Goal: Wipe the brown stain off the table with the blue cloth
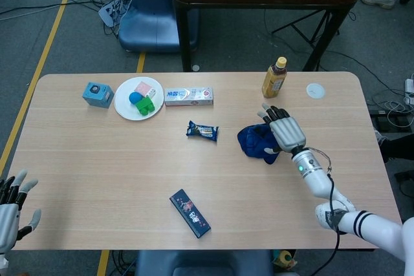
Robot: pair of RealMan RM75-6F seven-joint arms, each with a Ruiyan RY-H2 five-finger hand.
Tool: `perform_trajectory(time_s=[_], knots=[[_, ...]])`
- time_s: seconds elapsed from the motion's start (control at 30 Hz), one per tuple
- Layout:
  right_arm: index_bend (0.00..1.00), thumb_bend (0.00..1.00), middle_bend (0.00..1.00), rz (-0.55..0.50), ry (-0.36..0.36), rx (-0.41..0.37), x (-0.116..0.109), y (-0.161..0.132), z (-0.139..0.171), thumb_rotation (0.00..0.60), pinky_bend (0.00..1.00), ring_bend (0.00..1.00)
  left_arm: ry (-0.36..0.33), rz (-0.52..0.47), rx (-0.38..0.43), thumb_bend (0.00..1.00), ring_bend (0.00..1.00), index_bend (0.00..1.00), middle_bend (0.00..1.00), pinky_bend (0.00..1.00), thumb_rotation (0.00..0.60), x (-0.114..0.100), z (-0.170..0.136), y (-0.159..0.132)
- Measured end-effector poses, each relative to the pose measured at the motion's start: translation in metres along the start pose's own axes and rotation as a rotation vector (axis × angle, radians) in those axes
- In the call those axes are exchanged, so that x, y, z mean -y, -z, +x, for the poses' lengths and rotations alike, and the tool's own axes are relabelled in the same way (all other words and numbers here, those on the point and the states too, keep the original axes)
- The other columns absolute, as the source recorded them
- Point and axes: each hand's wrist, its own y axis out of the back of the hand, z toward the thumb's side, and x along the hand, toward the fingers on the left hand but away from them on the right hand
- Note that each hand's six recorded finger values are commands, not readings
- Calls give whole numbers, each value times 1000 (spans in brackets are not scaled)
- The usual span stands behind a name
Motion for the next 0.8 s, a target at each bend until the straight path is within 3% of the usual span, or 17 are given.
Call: perform_trajectory(time_s=[0.2, 0.37, 0.63, 0.8], knots=[[0, 85, 2, 7, 50, 1, -18, 12, 20, 600, 91, 0, -6, -2, 0, 335, 49, 195, 0, 0, 600, -2, 1, 0], [0, 160, 98, 18, 94, 22, -27, 27, 46, 600, 98, 29, -11, -3, -1, 335, 49, 195, 0, 0, 600, -3, 2, 2], [65, 160, 191, 37, 146, 103, -41, 66, 113, 600, 130, 99, -17, -9, 16, 335, 49, 195, 0, 0, 600, -3, 6, -1], [78, 159, 200, 35, 168, 147, -39, 82, 154, 600, 130, 102, -16, -11, 24, 335, 49, 195, 0, 0, 600, -1, 8, -2]])
